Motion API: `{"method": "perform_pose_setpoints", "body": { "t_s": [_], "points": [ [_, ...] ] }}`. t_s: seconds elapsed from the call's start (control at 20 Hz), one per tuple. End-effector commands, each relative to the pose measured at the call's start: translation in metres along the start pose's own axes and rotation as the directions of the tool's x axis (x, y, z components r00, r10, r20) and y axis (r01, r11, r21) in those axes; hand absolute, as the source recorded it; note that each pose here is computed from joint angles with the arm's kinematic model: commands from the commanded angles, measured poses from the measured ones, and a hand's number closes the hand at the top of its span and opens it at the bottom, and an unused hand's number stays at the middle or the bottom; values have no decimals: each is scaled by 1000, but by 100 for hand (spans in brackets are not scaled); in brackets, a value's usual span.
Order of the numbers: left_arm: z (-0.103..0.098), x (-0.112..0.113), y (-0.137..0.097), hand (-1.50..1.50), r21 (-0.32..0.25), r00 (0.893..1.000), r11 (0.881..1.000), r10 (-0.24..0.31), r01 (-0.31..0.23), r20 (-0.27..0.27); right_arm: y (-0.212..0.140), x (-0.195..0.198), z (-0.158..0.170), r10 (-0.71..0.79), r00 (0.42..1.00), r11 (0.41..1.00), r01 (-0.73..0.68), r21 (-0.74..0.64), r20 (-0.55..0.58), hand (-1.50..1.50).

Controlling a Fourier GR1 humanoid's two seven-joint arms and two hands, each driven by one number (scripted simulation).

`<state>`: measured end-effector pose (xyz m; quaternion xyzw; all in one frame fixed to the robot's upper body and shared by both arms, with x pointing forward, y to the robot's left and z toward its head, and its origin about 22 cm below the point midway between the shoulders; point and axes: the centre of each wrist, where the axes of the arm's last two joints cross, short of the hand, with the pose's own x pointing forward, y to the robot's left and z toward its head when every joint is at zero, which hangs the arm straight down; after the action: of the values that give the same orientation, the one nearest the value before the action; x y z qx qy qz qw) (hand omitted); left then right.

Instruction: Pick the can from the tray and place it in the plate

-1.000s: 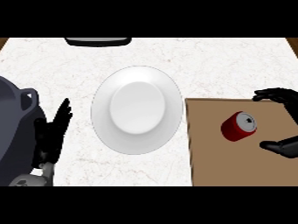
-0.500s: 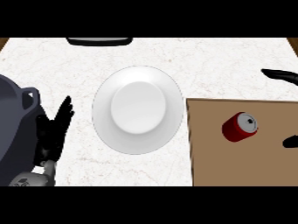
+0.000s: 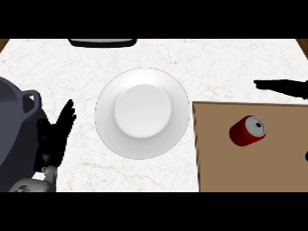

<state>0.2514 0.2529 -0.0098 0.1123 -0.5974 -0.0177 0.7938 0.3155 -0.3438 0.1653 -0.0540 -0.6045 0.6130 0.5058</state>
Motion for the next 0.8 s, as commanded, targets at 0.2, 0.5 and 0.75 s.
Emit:
{"method": "perform_pose_setpoints", "body": {
  "t_s": [0.2,0.5,0.75],
  "points": [
    [10,2,-2,0,13,1000,1000,17,-18,2,17,14,-24,45,996,993,-36,110,-73,-150],
    [14,-9,-11,0,1,1000,1000,9,-9,1,27,-17,-30,39,997,990,-28,141,-73,-150],
    [6,2,1,0,4,1000,1000,3,-3,3,31,-1,-41,43,996,986,-29,166,-83,-150]
  ]
}}
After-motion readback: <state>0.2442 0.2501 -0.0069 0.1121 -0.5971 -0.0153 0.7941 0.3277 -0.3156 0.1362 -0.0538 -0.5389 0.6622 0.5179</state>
